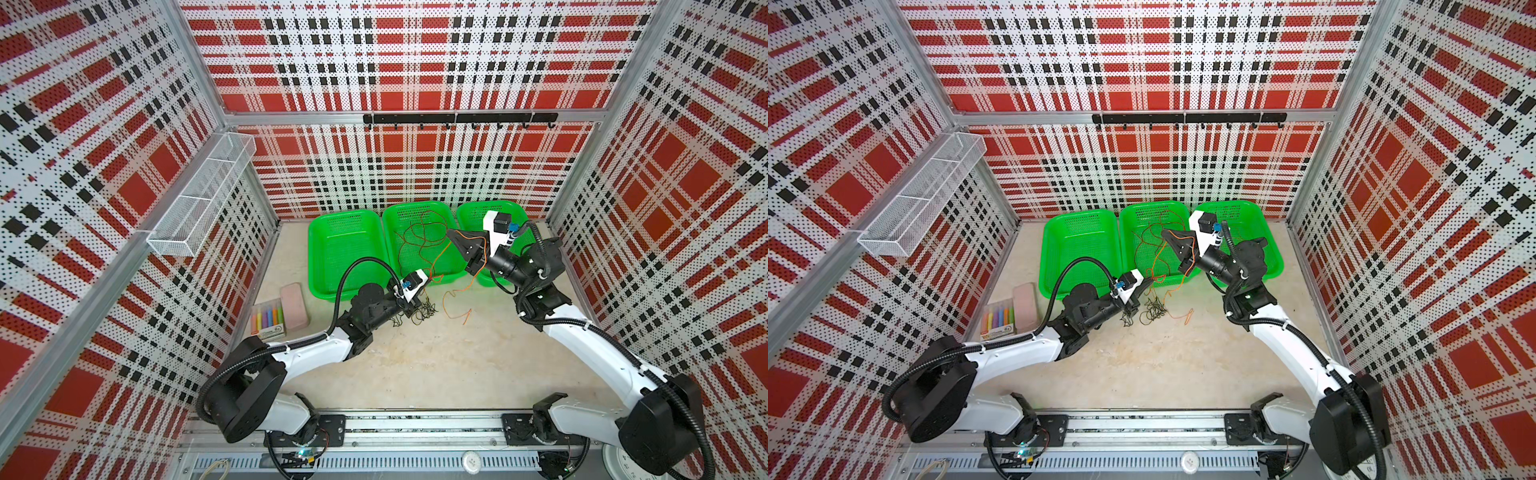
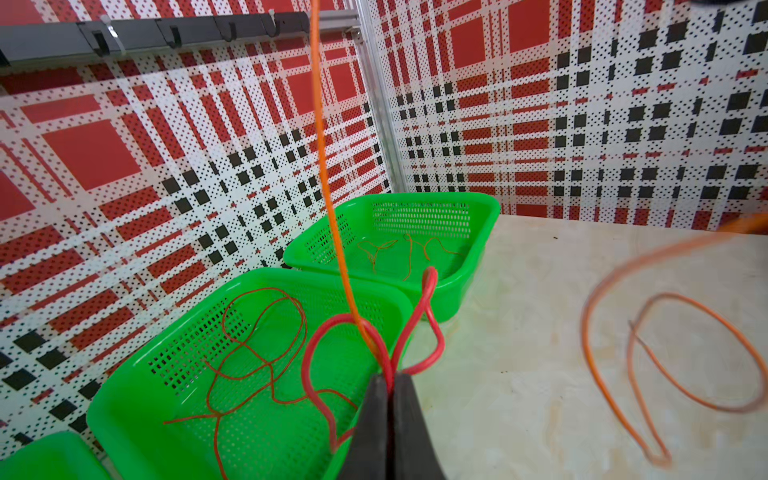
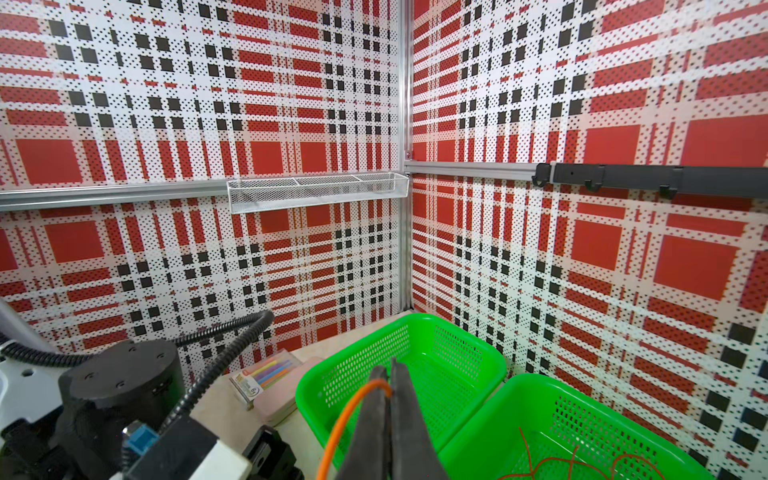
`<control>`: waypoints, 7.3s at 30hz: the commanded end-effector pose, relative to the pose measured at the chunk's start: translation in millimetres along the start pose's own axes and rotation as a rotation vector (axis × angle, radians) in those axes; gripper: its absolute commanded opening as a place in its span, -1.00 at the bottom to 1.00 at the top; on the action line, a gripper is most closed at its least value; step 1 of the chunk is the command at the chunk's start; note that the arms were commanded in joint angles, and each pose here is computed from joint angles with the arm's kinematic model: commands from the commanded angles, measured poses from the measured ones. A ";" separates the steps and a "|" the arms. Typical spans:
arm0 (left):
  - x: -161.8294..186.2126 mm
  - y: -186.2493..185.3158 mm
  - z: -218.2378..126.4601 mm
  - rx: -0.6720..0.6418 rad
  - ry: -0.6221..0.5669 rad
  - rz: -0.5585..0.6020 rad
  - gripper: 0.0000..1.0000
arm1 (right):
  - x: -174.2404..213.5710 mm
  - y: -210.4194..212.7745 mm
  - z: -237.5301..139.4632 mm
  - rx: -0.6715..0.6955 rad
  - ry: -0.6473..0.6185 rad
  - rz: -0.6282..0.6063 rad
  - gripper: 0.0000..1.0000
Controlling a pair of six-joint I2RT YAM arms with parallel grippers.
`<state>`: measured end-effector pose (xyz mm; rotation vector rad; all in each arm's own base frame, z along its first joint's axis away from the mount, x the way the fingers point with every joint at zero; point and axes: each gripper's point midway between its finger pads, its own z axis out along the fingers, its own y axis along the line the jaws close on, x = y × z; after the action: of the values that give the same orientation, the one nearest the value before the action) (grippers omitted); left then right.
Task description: Untangle the cables
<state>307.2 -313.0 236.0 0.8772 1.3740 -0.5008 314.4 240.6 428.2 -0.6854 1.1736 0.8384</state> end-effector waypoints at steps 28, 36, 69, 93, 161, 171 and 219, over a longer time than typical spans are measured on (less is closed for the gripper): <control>83.8 -43.5 4.2 0.051 0.177 -0.119 -1.00 | -155.5 -97.4 -30.1 0.460 -0.071 -0.286 -1.00; 78.5 -55.7 8.6 0.071 0.168 -0.115 -1.00 | -106.3 -193.8 -39.0 0.690 0.060 -0.307 -1.00; 37.0 -53.0 8.5 0.068 0.088 -0.131 -1.00 | 168.8 -367.4 -110.5 1.201 0.629 -0.057 0.05; -3.7 -37.5 -3.7 0.028 -0.008 -0.153 -1.00 | 213.6 -323.3 -191.2 1.244 1.095 0.096 1.00; -125.2 -13.3 -0.4 0.093 -0.372 -0.186 -1.00 | 132.0 30.5 -27.7 -0.137 0.084 0.516 -0.31; -120.2 8.5 -15.6 -0.015 -0.373 -0.193 -0.71 | 129.0 11.9 -33.2 -0.022 0.173 0.375 -1.00; -14.2 232.8 84.4 -0.423 -0.232 -0.334 -1.00 | 187.1 -137.8 -144.8 0.690 0.542 0.483 -1.00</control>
<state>508.1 -264.5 308.7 0.3262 1.3202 -0.5667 379.1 126.5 246.3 -0.2044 1.8951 0.7244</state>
